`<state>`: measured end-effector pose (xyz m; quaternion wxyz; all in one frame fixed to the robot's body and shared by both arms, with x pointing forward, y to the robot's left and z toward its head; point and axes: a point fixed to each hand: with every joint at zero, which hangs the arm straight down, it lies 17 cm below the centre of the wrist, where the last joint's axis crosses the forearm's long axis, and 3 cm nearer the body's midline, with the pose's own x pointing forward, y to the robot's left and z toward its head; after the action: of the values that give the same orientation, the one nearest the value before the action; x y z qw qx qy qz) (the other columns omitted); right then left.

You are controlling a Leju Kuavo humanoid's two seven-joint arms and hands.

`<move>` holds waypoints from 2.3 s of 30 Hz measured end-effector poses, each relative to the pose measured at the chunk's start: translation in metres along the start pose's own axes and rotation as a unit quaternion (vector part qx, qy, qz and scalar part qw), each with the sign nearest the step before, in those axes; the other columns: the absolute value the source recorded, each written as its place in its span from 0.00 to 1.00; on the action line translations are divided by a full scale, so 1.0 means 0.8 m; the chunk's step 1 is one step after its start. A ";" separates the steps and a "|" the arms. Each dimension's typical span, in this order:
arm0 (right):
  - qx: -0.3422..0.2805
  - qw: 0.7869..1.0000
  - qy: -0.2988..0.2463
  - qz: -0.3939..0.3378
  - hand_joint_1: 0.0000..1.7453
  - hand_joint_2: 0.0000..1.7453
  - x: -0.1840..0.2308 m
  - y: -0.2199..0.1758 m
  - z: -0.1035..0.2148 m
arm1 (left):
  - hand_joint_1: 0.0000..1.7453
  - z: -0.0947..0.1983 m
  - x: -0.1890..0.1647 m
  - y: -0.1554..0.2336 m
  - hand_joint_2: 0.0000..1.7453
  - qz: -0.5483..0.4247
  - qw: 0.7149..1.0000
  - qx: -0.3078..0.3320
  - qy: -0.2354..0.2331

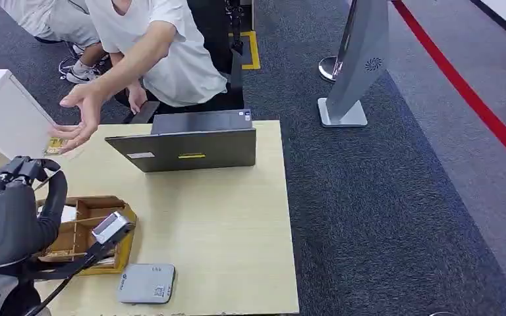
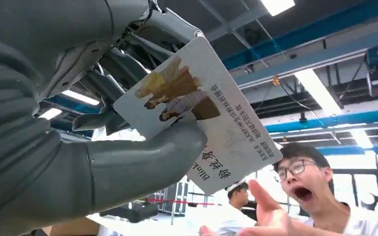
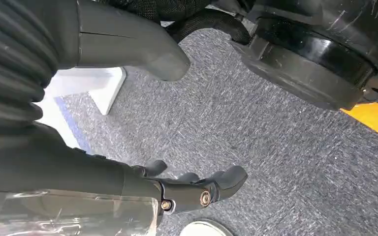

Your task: Pass the card to the sensor for recognition and then transmit it.

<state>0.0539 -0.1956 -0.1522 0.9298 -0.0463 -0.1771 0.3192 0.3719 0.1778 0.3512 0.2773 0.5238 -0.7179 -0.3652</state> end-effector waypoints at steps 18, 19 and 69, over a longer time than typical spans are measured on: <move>0.002 1.000 -0.008 0.010 0.00 1.00 0.008 -0.002 -0.003 | 1.00 -0.063 -0.041 -0.008 1.00 -0.046 0.997 -0.034 0.049; 0.001 1.000 -0.007 0.010 0.00 1.00 0.008 -0.002 -0.004 | 1.00 -0.064 -0.038 -0.009 1.00 -0.043 0.997 -0.038 0.048; -0.055 0.993 0.061 -0.083 0.00 1.00 -0.032 -0.060 -0.028 | 0.00 0.288 -0.013 -0.169 1.00 0.059 0.904 -0.407 0.120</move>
<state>0.0710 -0.2481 -0.1715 0.9584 -0.1020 -0.1404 0.2267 0.2692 0.2163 0.1077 0.5715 0.3619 -0.4979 -0.5427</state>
